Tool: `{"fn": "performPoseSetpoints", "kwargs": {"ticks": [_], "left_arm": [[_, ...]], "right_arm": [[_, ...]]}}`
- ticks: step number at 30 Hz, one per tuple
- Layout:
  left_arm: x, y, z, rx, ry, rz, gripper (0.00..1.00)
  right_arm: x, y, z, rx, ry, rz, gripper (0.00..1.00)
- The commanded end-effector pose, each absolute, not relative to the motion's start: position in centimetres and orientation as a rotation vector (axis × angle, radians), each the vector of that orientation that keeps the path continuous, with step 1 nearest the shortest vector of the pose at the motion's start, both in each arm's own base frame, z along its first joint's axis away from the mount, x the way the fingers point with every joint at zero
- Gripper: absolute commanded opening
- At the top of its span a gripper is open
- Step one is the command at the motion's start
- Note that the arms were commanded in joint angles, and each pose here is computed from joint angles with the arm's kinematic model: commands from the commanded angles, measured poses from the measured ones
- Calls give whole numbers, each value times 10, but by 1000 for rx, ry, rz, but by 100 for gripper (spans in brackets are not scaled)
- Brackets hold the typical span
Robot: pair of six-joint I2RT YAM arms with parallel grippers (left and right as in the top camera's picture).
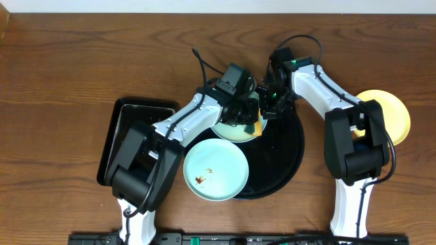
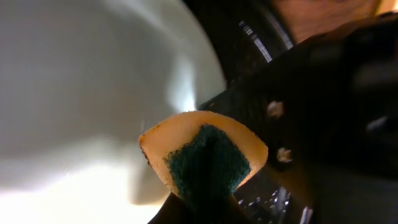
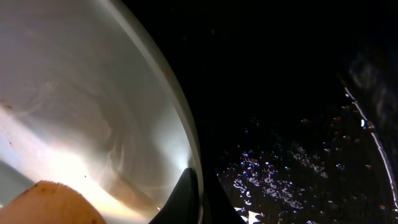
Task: Clean dirty plates on tray and stack at the side
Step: 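Scrub the upper blue plate with the sponge in the left gripper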
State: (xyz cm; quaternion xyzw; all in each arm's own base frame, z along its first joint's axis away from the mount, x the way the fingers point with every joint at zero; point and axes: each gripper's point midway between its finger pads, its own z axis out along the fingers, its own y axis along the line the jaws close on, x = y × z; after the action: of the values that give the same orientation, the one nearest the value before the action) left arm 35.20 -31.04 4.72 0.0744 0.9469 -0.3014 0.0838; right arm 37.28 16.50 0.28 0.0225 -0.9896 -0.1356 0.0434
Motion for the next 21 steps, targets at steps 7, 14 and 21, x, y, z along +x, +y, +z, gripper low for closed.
{"fn": "performPoseSetpoints", "kwargs": {"ticks": [7,14,21], "left_arm": [[376,-305,9,79,2853,-950,7],[368,-304,-42,8,2947,-962,7],[357,-223,-64,-109,3117,-455,7]], "right_arm": [[364,135,-20,73,-2994,-258,1],[362,135,-20,76,-2986,-254,1],[362,135,-20,76,-2986,-254,1]]}}
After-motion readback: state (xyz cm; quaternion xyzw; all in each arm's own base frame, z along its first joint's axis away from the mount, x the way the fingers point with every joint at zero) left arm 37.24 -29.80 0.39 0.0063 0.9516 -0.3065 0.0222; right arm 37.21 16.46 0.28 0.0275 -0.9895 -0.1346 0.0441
